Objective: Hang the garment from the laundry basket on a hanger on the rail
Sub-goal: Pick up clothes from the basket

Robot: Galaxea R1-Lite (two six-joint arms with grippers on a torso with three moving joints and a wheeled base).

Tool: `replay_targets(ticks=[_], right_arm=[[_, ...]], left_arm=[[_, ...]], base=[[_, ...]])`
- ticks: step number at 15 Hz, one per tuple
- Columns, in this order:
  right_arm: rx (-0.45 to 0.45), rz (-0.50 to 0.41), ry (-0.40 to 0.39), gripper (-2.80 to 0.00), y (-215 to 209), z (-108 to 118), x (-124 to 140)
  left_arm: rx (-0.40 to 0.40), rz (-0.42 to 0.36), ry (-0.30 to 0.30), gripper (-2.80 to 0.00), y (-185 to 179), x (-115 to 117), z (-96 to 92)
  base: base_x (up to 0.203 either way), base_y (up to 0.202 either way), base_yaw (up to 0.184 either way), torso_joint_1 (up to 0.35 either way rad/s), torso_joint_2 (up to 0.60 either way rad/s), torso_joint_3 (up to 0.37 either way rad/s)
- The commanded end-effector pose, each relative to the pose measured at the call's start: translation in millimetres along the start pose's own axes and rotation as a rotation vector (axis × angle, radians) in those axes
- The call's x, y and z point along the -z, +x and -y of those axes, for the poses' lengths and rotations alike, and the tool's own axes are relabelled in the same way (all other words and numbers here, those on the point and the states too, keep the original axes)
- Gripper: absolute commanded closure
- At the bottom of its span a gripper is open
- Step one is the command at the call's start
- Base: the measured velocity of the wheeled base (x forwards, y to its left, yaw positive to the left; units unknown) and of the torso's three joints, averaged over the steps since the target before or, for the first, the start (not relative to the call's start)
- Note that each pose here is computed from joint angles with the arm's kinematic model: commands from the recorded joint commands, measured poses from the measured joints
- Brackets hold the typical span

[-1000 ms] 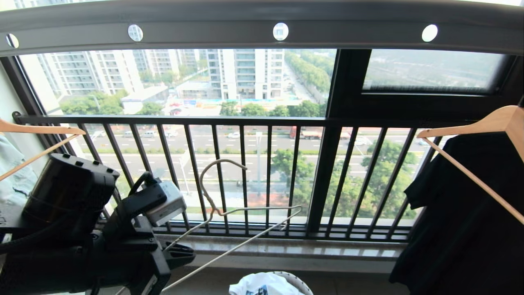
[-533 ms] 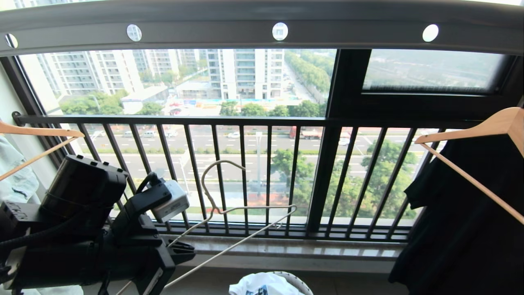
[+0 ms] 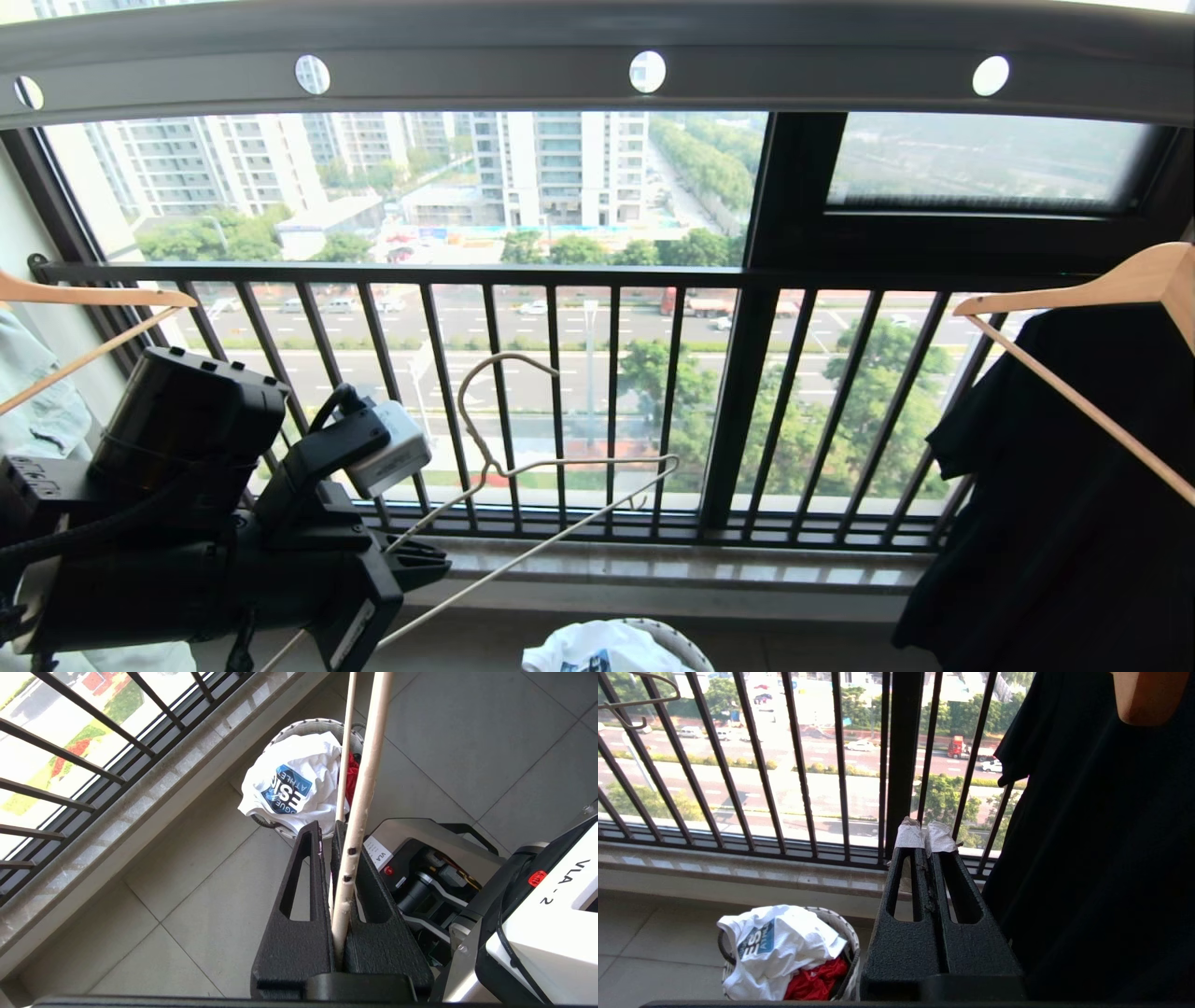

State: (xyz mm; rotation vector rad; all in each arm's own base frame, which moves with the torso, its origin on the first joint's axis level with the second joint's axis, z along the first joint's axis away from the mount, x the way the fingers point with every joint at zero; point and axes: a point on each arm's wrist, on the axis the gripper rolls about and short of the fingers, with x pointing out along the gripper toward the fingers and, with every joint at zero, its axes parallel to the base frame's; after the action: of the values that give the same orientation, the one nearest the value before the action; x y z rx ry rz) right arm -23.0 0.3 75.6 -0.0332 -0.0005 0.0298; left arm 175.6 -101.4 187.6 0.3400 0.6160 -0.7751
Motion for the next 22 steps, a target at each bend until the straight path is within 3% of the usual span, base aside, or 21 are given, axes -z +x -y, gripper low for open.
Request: replay_targets(ticks=[1, 13, 22], right_arm=[[-0.001, -0.002, -0.001, 0.00, 0.1, 0.0, 0.0], [-0.001, -0.002, 0.001, 0.00, 0.1, 0.0, 0.0], [-0.001, -0.002, 0.001, 0.00, 0.1, 0.0, 0.0]], left_arm=[[0.003, 0.000, 0.001, 0.00, 0.0, 0.0, 0.1], [0.004, 0.001, 0.002, 0.00, -0.1, 0.0, 0.2], [0.005, -0.002, 0.002, 0.00, 0.7, 0.2, 0.0]], base=[[0.000, 0.000, 0.000, 0.000, 0.00, 0.000], [0.000, 0.000, 0.000, 0.000, 0.00, 0.000], [0.000, 0.000, 0.000, -0.076, 0.17, 0.090]])
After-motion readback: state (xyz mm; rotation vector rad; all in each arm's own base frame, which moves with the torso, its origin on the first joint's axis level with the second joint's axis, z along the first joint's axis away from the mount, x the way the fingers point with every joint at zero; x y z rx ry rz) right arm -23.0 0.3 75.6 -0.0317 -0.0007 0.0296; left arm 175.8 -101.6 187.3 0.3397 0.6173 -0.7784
